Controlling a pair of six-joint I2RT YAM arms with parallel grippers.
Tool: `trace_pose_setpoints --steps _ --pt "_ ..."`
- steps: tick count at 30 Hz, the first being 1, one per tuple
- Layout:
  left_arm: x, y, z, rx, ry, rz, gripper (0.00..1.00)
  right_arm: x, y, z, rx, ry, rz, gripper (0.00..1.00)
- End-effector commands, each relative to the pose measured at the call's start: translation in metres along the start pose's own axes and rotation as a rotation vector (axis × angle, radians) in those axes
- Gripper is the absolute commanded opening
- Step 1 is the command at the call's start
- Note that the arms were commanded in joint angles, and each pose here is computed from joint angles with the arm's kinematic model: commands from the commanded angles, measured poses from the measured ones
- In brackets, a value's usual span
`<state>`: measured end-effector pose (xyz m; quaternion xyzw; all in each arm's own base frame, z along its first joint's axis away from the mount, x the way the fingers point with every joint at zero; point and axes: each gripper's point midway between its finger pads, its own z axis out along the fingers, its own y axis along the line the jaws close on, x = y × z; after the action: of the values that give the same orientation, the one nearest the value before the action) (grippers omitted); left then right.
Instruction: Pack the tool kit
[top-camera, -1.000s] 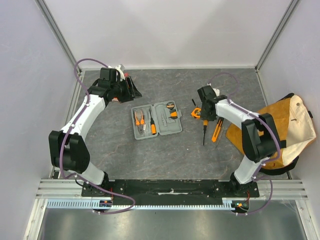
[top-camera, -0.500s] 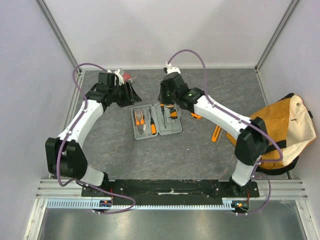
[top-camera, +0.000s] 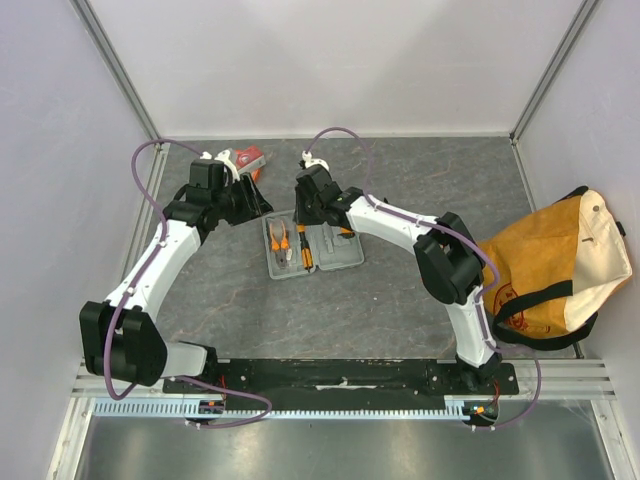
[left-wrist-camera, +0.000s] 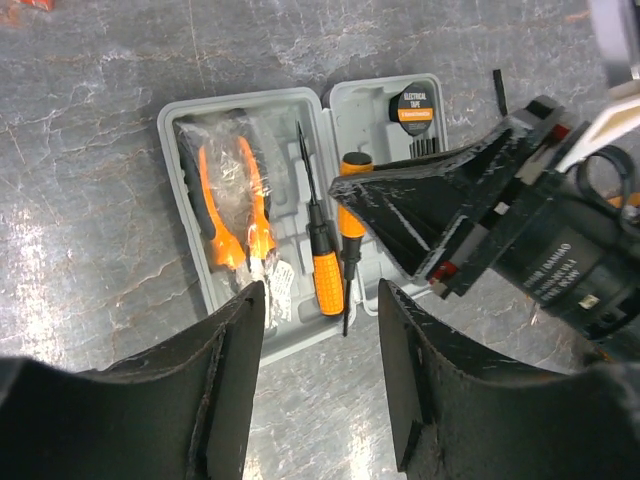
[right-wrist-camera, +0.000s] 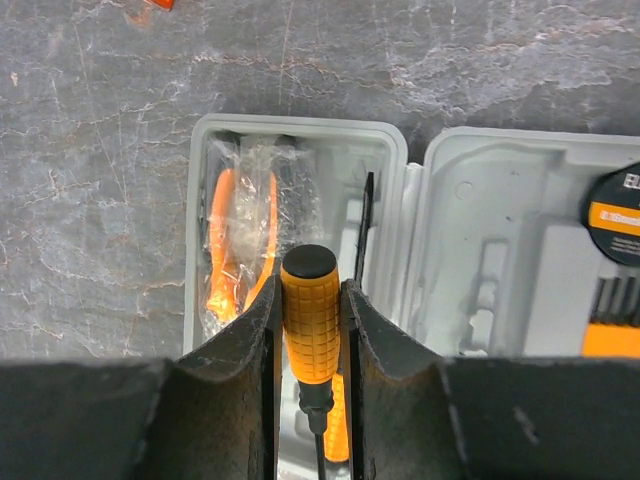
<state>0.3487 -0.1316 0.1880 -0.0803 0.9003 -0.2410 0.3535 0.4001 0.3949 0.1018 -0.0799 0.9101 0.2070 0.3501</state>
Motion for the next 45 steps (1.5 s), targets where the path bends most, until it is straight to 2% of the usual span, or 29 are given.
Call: trace_pose_setpoints --steps 1,7,23,45 --pt "-0.013 -0.010 -0.001 0.047 -0.047 -0.007 0.54 -0.033 0.031 0.001 -0.090 -0.101 0.033 0.16" --pt "-0.008 -0.010 -0.004 0.055 -0.049 0.006 0.55 -0.030 0.027 0.018 -0.067 -0.120 0.018 0.16" --pt "0.006 0.002 0.017 0.038 0.005 -0.039 0.53 -0.014 0.011 0.057 -0.001 -0.124 -0.055 0.18" --pt "0.014 0.006 0.022 0.030 0.028 -0.053 0.52 -0.004 -0.008 0.077 0.113 -0.121 0.072 0.23"
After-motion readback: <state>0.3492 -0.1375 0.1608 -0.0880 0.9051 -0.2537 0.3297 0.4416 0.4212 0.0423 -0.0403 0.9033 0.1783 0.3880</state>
